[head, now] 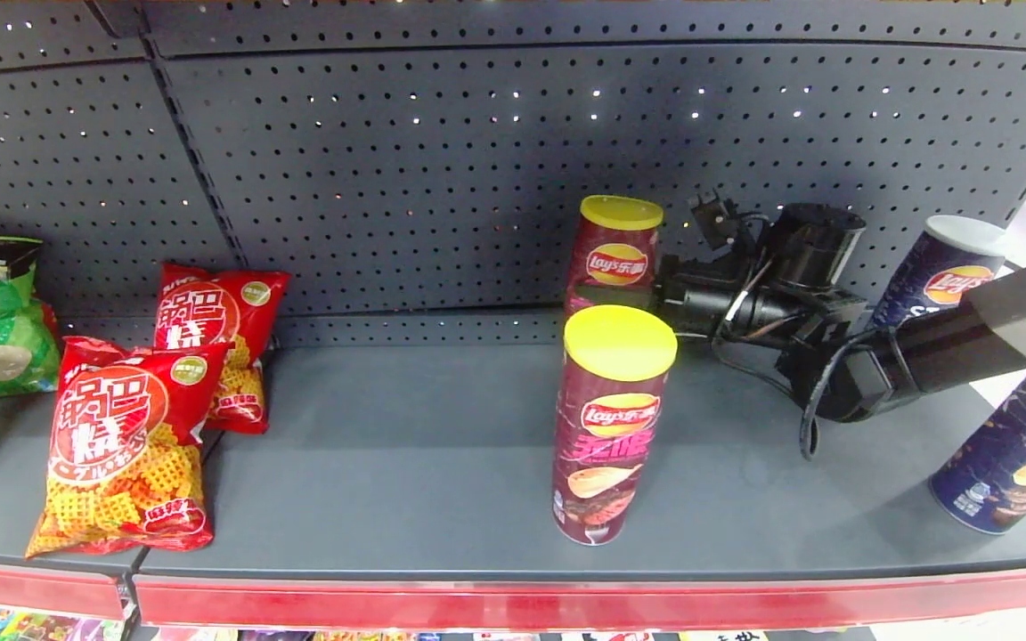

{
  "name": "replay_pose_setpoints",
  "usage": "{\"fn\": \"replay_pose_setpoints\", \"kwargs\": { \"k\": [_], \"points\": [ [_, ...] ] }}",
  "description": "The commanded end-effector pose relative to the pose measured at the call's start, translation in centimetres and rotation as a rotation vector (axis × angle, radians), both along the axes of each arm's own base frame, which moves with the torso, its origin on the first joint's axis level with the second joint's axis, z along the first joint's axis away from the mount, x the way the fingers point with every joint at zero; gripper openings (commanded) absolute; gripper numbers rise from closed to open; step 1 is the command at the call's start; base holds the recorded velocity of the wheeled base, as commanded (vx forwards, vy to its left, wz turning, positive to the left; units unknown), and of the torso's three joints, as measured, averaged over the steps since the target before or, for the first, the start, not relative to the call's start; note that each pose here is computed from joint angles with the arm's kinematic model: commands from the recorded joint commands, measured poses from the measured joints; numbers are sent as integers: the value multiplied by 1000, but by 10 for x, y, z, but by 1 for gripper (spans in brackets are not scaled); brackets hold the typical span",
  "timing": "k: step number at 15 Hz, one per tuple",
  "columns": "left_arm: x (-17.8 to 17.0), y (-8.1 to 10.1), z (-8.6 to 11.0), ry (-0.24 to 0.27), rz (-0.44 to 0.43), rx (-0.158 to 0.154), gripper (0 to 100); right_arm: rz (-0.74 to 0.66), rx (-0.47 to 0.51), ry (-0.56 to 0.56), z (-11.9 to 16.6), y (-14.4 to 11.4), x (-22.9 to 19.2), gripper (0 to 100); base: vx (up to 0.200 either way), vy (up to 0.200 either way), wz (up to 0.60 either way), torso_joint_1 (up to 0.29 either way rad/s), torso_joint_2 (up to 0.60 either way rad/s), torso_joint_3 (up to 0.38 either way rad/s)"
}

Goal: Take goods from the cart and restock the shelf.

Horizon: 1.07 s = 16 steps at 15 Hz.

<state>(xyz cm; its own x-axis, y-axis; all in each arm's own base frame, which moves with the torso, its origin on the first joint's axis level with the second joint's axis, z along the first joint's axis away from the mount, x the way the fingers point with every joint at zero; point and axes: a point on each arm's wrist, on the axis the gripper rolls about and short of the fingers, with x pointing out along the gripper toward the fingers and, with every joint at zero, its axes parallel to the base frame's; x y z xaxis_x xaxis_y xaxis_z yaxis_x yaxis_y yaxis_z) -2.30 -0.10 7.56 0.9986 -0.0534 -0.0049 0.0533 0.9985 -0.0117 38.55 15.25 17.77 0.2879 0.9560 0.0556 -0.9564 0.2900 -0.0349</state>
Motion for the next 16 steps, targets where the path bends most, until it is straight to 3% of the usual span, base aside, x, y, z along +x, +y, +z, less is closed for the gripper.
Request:
{"fn": "replay_pose_setpoints", "kwargs": {
  "k": [1, 16],
  "points": [
    [0, 0, 0, 0, 0, -1, 100, 0, 4, -11, 4, -1, 1, 0, 0, 0, 0, 0, 0, 0],
    [0, 0, 0, 0, 0, -1, 100, 58, -19, 35, -27, 20, 1, 0, 0, 0, 0, 0, 0, 0]
  ]
}}
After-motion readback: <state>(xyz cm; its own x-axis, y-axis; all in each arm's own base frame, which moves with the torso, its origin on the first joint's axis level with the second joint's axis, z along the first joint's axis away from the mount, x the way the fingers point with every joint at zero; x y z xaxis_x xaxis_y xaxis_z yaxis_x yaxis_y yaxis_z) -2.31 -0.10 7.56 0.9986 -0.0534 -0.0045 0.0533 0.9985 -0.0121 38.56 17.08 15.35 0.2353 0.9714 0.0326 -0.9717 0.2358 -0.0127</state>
